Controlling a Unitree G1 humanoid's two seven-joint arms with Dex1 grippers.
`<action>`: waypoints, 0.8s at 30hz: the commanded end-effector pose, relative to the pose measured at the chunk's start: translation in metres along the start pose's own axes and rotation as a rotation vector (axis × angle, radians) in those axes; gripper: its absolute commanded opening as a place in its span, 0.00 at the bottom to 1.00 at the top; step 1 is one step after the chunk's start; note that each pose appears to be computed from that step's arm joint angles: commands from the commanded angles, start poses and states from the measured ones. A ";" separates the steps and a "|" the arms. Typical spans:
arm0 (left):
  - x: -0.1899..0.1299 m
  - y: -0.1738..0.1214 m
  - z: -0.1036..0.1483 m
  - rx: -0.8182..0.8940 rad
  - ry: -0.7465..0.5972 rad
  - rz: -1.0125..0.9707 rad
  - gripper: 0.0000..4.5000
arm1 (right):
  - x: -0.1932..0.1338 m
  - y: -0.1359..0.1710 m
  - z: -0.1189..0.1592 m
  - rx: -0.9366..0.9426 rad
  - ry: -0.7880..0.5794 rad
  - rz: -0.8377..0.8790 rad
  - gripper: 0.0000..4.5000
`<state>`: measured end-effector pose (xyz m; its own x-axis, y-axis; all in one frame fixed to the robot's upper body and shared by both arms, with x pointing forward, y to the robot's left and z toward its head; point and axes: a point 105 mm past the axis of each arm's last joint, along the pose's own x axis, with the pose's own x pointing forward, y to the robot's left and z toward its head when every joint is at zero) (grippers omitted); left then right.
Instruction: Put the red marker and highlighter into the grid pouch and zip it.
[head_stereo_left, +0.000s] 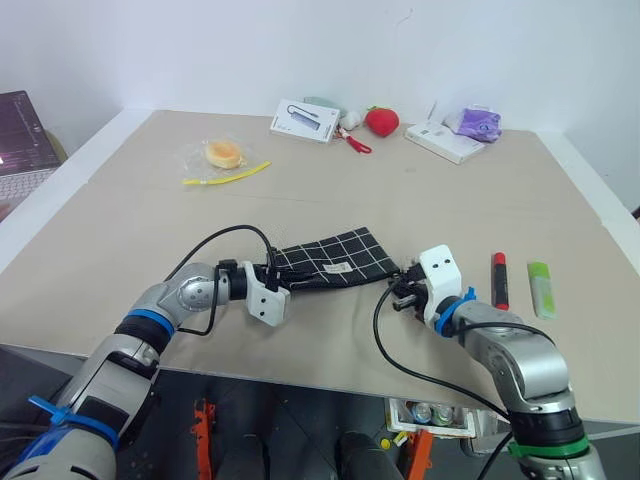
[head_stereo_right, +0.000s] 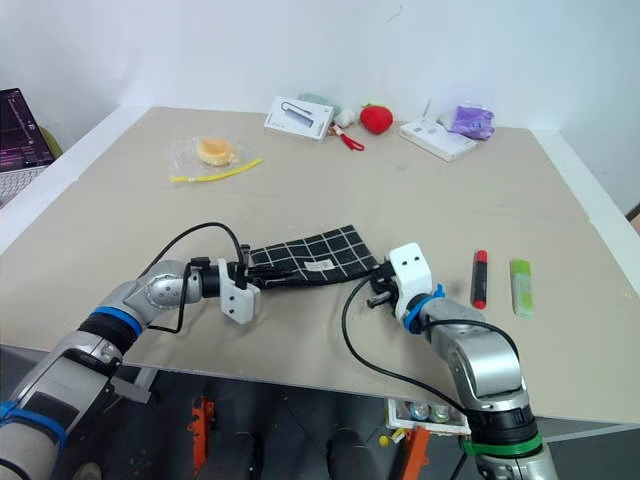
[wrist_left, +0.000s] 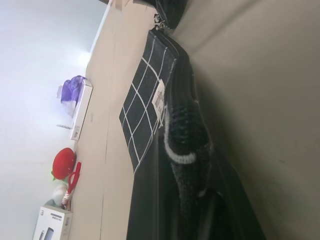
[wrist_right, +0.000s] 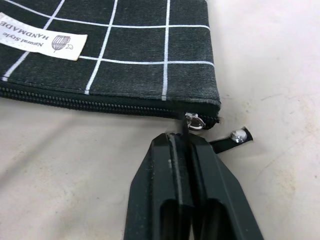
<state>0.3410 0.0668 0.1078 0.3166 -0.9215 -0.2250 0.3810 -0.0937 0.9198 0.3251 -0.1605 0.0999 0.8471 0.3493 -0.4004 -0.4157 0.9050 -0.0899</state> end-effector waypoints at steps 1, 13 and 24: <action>0.007 -0.020 0.004 -0.040 -0.012 -0.051 0.00 | 0.000 0.016 0.009 -0.015 -0.033 0.063 0.01; 0.008 -0.018 0.005 -0.057 -0.014 -0.033 0.00 | -0.001 0.049 0.008 -0.041 -0.029 0.181 0.01; 0.009 -0.017 0.005 -0.068 -0.015 -0.025 0.00 | -0.010 0.080 0.012 -0.091 -0.045 0.343 0.01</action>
<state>0.3414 0.0667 0.1089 0.3303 -0.9210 -0.2064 0.4051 -0.0591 0.9123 0.2961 -0.1049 0.0963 0.7068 0.5665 -0.4238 -0.6430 0.7641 -0.0510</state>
